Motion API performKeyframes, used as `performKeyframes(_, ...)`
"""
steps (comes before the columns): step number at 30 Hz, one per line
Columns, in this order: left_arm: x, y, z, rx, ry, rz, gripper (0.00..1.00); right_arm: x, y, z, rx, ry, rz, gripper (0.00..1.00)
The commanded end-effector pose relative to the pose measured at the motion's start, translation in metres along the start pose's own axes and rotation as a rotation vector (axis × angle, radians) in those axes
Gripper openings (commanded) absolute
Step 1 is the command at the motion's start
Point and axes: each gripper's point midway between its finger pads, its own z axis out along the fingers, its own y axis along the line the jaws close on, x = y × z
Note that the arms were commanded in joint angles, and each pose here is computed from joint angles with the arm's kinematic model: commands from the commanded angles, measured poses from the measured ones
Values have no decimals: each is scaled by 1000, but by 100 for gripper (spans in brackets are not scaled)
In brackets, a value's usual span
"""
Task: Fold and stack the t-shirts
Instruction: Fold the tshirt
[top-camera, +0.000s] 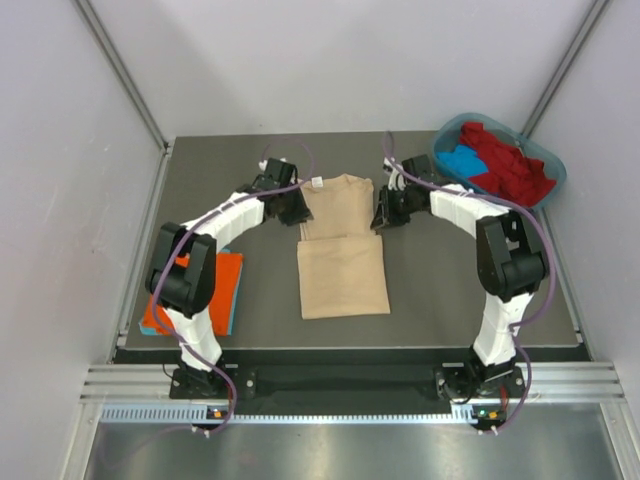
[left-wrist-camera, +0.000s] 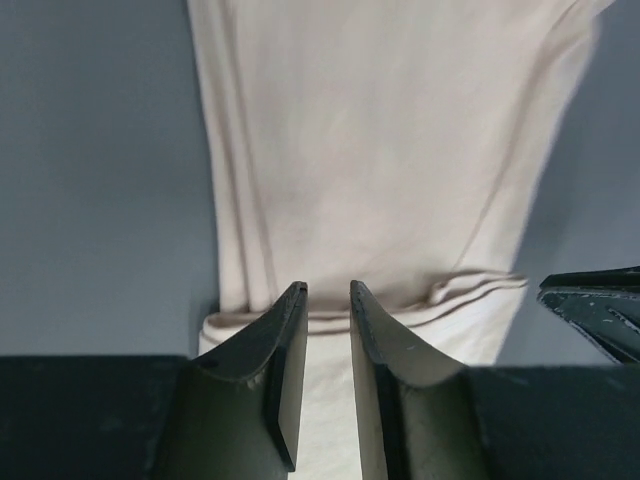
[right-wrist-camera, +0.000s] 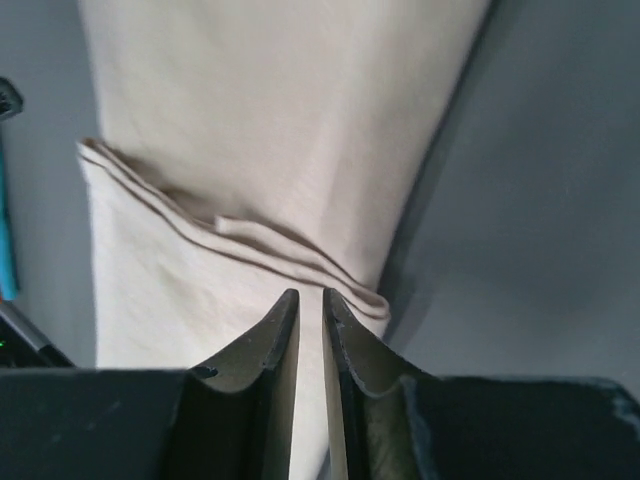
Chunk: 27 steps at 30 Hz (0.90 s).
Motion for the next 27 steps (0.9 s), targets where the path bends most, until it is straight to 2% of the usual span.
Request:
performKeyframes(1, -44, -20, -13, 82, -87, 25, 29, -60, 33, -23, -97, -136, -91, 16)
performKeyframes(2, -60, -25, -11, 124, -130, 20, 29, -60, 27, -9, -106, -111, -78, 16)
performKeyframes(5, -80, -24, 8, 191, -135, -2, 29, -83, 24, 7, -171, -119, -69, 13)
performKeyframes(9, -110, -25, 26, 261, -143, -29, 28, -118, 25, 13, -241, -176, -82, 14)
performKeyframes(13, -131, -24, 42, 302, -165, -23, 29, -133, 17, 25, -248, -175, -107, 13)
performKeyframes(19, -147, -26, 68, 354, -163, -30, 29, -153, -6, 41, -256, -198, -84, 13)
performKeyframes(27, -155, -9, 96, 322, -179, -48, 29, -167, -31, 68, -302, -220, -29, 14)
